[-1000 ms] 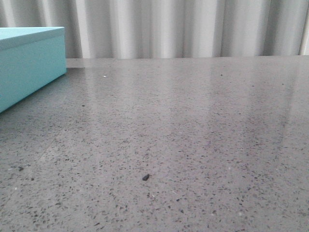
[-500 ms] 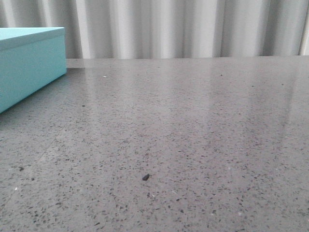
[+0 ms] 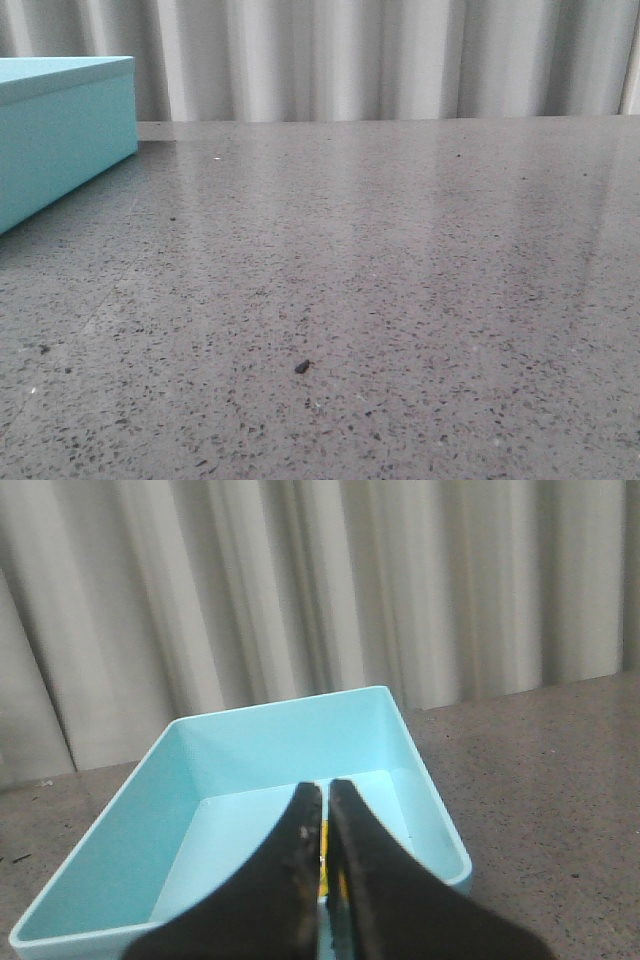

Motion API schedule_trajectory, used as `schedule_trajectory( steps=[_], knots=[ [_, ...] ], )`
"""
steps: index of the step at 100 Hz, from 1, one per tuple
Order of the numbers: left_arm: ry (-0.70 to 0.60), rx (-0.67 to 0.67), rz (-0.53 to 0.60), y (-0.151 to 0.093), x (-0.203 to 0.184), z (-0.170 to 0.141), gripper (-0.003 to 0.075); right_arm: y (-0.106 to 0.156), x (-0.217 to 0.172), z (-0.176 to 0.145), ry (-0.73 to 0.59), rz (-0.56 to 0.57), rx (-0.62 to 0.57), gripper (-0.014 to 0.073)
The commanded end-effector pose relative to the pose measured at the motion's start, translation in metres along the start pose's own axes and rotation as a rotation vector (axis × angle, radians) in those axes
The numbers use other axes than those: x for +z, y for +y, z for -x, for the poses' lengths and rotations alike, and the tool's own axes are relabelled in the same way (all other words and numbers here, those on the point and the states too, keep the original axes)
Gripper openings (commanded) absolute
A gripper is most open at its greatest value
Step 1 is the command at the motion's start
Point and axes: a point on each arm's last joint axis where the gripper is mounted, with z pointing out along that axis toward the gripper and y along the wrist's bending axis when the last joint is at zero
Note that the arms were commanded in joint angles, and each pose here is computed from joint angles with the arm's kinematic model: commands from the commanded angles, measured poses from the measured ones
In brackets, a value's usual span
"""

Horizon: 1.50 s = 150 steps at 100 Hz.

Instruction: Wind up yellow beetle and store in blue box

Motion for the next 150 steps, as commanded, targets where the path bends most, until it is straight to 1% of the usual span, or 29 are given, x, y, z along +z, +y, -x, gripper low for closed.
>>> schedule_trajectory(
  steps=[1,27,150],
  knots=[
    [-0.073,-0.037,0.021,0.002,0.001,0.009,-0.0021,0.001,0.000,0.008,-0.095,0.005,-0.015,-0.0061],
    [-0.030,-0.035,0.016,0.002,0.005,-0.002,-0.0021,0.002,-0.001,-0.014,-0.033,0.007,0.001,-0.0061],
    [-0.020,-0.037,0.015,0.002,0.006,-0.005,-0.0021,0.002,-0.001,-0.014,-0.026,0.007,0.001,-0.0061]
  ],
)
